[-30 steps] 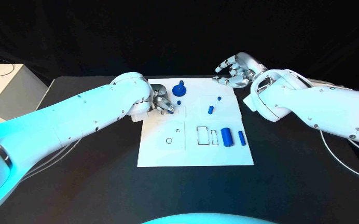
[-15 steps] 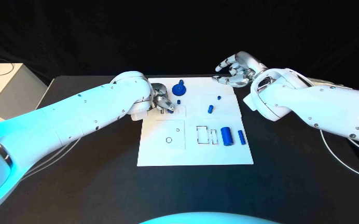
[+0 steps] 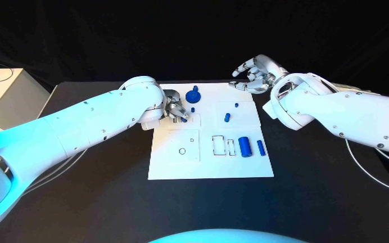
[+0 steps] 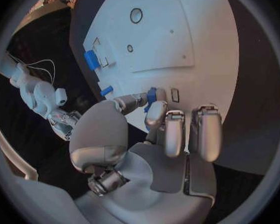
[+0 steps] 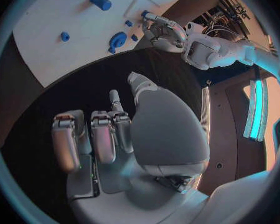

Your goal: Assemble the parts on the task board

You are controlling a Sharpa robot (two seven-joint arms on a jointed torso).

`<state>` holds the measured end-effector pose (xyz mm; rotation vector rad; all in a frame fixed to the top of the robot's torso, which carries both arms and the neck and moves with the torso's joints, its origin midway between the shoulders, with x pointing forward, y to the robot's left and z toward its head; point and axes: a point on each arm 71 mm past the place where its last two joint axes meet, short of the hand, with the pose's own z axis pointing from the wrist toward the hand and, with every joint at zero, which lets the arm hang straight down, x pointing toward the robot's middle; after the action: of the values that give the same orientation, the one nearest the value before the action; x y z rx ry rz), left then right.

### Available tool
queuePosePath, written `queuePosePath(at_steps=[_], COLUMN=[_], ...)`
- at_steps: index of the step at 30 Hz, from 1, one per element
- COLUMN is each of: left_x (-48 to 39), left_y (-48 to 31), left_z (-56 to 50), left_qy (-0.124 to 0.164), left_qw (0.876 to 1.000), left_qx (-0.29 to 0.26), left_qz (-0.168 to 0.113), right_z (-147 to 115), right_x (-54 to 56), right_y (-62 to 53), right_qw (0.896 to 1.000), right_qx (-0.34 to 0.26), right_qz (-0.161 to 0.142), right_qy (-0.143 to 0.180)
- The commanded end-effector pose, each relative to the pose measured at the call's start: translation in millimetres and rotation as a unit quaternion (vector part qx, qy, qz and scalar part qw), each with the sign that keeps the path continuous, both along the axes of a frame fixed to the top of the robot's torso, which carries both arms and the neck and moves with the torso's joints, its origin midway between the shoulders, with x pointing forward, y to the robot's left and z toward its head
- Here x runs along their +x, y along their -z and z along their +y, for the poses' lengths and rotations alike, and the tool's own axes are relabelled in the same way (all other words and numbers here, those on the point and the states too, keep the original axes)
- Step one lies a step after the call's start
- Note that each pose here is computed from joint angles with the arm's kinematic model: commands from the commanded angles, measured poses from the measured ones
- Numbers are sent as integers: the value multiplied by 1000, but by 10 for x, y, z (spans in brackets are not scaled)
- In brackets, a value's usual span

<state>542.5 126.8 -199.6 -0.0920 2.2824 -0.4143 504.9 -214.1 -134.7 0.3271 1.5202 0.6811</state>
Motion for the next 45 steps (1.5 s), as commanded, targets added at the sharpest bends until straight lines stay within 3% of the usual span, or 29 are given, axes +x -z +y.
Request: queuePosePath(at_steps=[1, 45], left_x=[-50, -32], left_y=[83, 72], left_z=[-30, 27], left_qy=[14, 16], left_qw=[999, 999], left_qx=[9, 27], left_qz=[28, 10], right_z=[14, 4], right_x=[-6, -7], right_y=[1, -1], right_qw=[1000, 1000], right_qx=[-5, -5], right_qz=[-1, -2], right_qy=[-7, -7])
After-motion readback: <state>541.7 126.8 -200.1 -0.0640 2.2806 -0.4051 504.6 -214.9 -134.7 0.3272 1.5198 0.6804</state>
